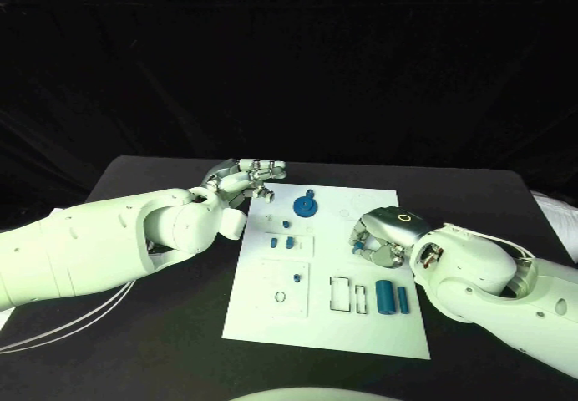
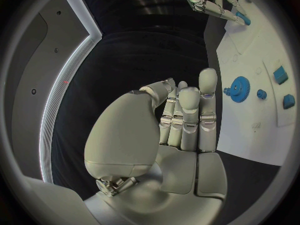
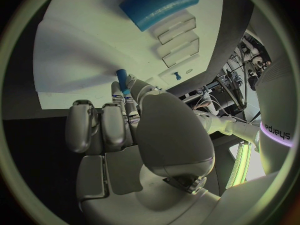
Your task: Assemble the parts on the task board
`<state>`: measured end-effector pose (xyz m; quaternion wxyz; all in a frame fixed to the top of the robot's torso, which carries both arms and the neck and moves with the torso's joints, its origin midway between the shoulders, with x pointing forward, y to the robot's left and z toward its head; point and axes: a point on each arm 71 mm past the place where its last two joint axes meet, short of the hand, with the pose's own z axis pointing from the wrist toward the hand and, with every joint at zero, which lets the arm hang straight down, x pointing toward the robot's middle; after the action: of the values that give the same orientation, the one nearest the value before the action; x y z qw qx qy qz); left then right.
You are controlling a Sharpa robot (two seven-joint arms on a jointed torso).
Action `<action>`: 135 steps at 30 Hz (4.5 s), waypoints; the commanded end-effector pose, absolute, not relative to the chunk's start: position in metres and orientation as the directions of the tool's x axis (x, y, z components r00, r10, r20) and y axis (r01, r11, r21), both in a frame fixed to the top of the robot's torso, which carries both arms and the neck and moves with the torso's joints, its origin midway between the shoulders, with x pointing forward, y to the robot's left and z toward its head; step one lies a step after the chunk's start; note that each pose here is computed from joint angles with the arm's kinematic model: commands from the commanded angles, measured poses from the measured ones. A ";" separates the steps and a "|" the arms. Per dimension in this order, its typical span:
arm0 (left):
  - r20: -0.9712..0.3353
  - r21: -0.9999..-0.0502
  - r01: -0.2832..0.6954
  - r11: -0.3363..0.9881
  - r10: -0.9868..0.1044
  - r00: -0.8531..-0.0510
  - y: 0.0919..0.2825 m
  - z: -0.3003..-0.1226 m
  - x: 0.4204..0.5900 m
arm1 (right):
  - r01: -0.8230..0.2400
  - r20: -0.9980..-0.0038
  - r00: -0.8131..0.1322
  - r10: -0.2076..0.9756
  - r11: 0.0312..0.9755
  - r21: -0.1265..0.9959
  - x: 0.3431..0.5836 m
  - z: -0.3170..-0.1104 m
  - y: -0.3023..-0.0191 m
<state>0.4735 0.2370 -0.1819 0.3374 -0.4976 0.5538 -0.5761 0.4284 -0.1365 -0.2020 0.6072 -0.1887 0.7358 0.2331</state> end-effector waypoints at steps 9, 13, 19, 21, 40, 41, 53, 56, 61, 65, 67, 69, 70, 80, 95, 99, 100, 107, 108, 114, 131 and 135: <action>0.211 -0.972 -0.165 -0.168 -0.932 -0.294 0.235 -0.182 0.473 | -0.586 -0.990 -0.126 0.069 0.800 0.130 0.415 -0.186 -0.135; 0.211 -0.972 -0.166 -0.168 -0.932 -0.294 0.235 -0.182 0.473 | -0.605 -0.988 -0.117 0.098 0.783 0.149 0.404 -0.174 -0.132; 0.212 -0.972 -0.167 -0.168 -0.931 -0.296 0.234 -0.183 0.473 | -0.657 -0.985 -0.122 0.119 0.734 0.170 0.391 -0.166 -0.112; 0.213 -0.971 -0.167 -0.169 -0.930 -0.298 0.233 -0.183 0.473 | -0.682 -0.983 -0.132 0.126 0.708 0.182 0.386 -0.165 -0.099; 0.217 -0.970 -0.170 -0.171 -0.926 -0.308 0.228 -0.184 0.473 | -0.771 -0.955 -0.266 0.130 0.566 0.291 0.356 -0.202 -0.029; 0.217 -0.970 -0.170 -0.171 -0.926 -0.308 0.228 -0.184 0.473 | -0.771 -0.954 -0.270 0.129 0.564 0.295 0.356 -0.203 -0.028; 0.218 -0.970 -0.171 -0.171 -0.926 -0.309 0.227 -0.184 0.473 | -0.765 -0.942 -0.315 0.115 0.557 0.324 0.357 -0.219 -0.022; 0.218 -0.970 -0.171 -0.171 -0.926 -0.309 0.227 -0.184 0.473 | -0.764 -0.941 -0.320 0.108 0.558 0.323 0.357 -0.221 -0.022; 0.218 -0.970 -0.171 -0.171 -0.925 -0.310 0.227 -0.184 0.473 | -0.763 -0.939 -0.332 0.088 0.561 0.322 0.357 -0.224 -0.023; 0.218 -0.970 -0.171 -0.171 -0.926 -0.309 0.228 -0.184 0.473 | -0.760 -0.938 -0.339 0.075 0.566 0.320 0.357 -0.226 -0.025; 0.218 -0.970 -0.171 -0.171 -0.926 -0.308 0.228 -0.184 0.473 | -0.759 -0.938 -0.340 0.070 0.568 0.317 0.358 -0.226 -0.026; 0.217 -0.970 -0.172 -0.171 -0.926 -0.308 0.228 -0.184 0.473 | -0.759 -0.938 -0.339 0.067 0.570 0.315 0.358 -0.227 -0.026; 0.217 -0.970 -0.172 -0.171 -0.926 -0.308 0.228 -0.184 0.473 | -0.759 -0.938 -0.339 0.066 0.571 0.314 0.358 -0.227 -0.027; 0.217 -0.970 -0.172 -0.170 -0.927 -0.307 0.229 -0.184 0.473 | -0.757 -0.944 -0.328 0.045 0.586 0.290 0.359 -0.228 -0.029; 0.217 -0.970 -0.172 -0.170 -0.927 -0.307 0.229 -0.184 0.473 | -0.758 -0.950 -0.311 -0.026 0.609 0.231 0.359 -0.233 -0.021; 0.217 -0.970 -0.172 -0.170 -0.926 -0.308 0.229 -0.184 0.472 | -0.757 -0.948 -0.317 -0.020 0.607 0.241 0.359 -0.235 -0.020; 0.217 -0.970 -0.173 -0.170 -0.926 -0.308 0.229 -0.184 0.472 | -0.757 -0.948 -0.317 -0.013 0.606 0.244 0.359 -0.235 -0.020; 0.216 -0.970 -0.171 -0.170 -0.927 -0.306 0.229 -0.184 0.472 | -0.754 -0.951 -0.306 0.052 0.597 0.275 0.360 -0.232 -0.022; 0.216 -0.970 -0.171 -0.170 -0.927 -0.306 0.229 -0.184 0.472 | -0.754 -0.951 -0.303 0.063 0.595 0.279 0.361 -0.231 -0.023; 0.216 -0.971 -0.170 -0.170 -0.928 -0.304 0.230 -0.184 0.472 | -0.752 -0.941 -0.272 0.203 0.564 0.339 0.361 -0.221 -0.033; 0.194 -0.975 -0.163 -0.149 -0.930 -0.312 0.231 -0.185 0.474 | -0.521 -0.763 -0.368 0.531 0.562 0.643 0.392 -0.181 -0.117; 0.170 -0.980 -0.155 -0.124 -0.929 -0.329 0.231 -0.185 0.475 | -0.434 -0.711 -0.392 0.584 0.564 0.702 0.397 -0.181 -0.136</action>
<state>0.4753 0.2340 -0.1861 0.3349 -0.4930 0.5606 -0.5749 0.3955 -0.1325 -0.1797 0.5801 -0.0128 0.6860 0.4390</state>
